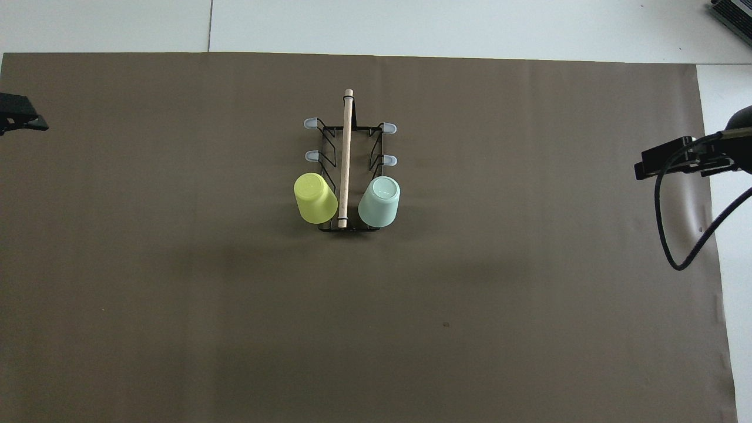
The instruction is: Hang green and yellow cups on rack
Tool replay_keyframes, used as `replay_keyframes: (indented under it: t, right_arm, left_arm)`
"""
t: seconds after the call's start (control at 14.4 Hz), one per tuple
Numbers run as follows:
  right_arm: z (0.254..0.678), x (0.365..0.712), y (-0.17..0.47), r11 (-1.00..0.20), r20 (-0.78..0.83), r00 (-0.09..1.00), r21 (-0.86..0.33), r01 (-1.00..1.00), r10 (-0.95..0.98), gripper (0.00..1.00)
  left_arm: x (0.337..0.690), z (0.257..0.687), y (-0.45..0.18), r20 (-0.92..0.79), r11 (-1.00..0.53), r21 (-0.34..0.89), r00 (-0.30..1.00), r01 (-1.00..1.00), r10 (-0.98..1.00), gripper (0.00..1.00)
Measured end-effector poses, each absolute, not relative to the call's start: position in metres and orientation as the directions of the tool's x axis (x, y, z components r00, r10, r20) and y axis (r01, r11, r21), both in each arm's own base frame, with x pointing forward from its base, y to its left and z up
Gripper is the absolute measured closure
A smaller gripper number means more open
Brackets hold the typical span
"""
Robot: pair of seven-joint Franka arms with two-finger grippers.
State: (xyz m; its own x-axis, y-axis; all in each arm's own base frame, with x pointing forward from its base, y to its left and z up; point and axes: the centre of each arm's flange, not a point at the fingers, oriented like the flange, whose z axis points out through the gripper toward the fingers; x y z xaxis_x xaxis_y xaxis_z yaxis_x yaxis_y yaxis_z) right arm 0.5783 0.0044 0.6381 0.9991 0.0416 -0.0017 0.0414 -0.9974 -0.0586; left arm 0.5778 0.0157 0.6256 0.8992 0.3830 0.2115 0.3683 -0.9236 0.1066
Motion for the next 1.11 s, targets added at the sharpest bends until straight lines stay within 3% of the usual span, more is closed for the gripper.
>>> replay_keyframes:
  t: [0.28, 0.69, 1.11]
  right_arm:
    - [0.637, 0.578, 0.007, -0.997, -0.004, 0.999, -0.059, 0.045, 0.045, 0.00]
    - [0.640, 0.577, 0.006, -0.997, -0.001, 0.999, -0.059, 0.044, 0.045, 0.00]
    - [0.656, 0.568, 0.009, -0.997, -0.015, 0.998, -0.060, 0.053, 0.054, 0.00]
  left_arm:
    - [0.553, 0.629, -0.031, 0.096, -0.970, 0.052, 0.966, 0.236, 0.240, 0.00]
    - [0.533, 0.632, -0.030, -0.040, -0.998, 0.017, 0.998, -0.055, -0.056, 0.00]
    - [0.530, 0.631, -0.037, -0.057, -0.992, 0.006, 0.990, -0.126, -0.126, 0.00]
